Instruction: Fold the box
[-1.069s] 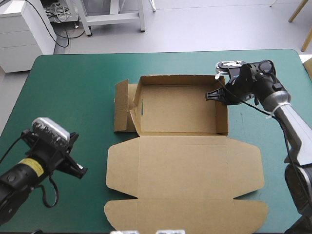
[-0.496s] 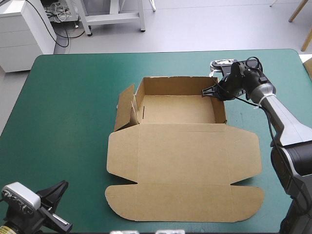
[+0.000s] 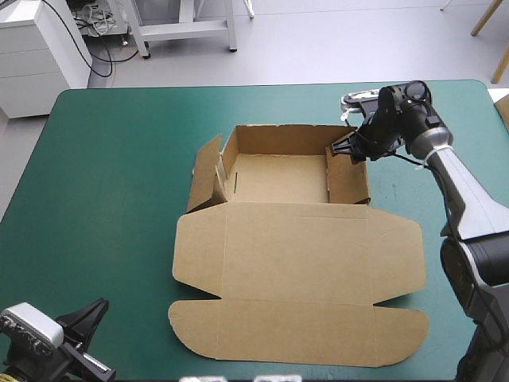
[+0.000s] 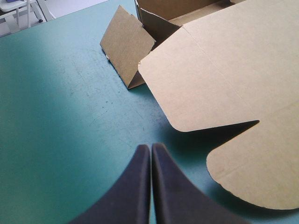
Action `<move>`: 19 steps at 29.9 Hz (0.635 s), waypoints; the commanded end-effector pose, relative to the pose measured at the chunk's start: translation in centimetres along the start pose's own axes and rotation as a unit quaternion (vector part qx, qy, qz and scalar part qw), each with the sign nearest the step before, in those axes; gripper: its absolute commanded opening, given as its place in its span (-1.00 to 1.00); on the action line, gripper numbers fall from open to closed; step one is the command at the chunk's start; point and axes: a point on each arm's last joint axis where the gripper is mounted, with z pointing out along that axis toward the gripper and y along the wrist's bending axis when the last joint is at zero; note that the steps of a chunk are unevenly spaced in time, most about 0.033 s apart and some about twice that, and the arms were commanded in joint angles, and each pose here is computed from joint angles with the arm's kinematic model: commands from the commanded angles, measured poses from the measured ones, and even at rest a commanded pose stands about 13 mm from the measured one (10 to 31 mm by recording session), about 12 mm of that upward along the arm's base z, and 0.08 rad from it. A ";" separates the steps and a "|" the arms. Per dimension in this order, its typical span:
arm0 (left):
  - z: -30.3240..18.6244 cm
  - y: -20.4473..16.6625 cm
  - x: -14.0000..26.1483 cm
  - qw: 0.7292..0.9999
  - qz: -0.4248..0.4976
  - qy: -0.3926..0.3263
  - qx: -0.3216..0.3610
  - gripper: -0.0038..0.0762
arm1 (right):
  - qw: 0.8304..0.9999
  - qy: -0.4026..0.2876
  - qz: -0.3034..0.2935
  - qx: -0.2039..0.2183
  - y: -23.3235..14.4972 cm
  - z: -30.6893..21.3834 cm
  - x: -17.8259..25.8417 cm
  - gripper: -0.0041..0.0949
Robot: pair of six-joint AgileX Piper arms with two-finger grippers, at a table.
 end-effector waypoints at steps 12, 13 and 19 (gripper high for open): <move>-0.2 0.1 -1.2 0.999 -0.008 -0.038 -0.002 -0.92 | 0.989 -0.150 -0.002 0.013 0.0 -12.6 1.6 0.04; -0.2 0.1 -1.2 0.999 -0.008 -0.038 -0.002 -0.92 | 0.989 -0.145 -0.001 0.013 0.0 -12.2 1.6 0.04; -0.2 0.1 -1.2 0.999 -0.008 -0.037 -0.002 -0.92 | 0.995 -0.100 0.007 0.010 -0.1 -8.6 1.0 0.04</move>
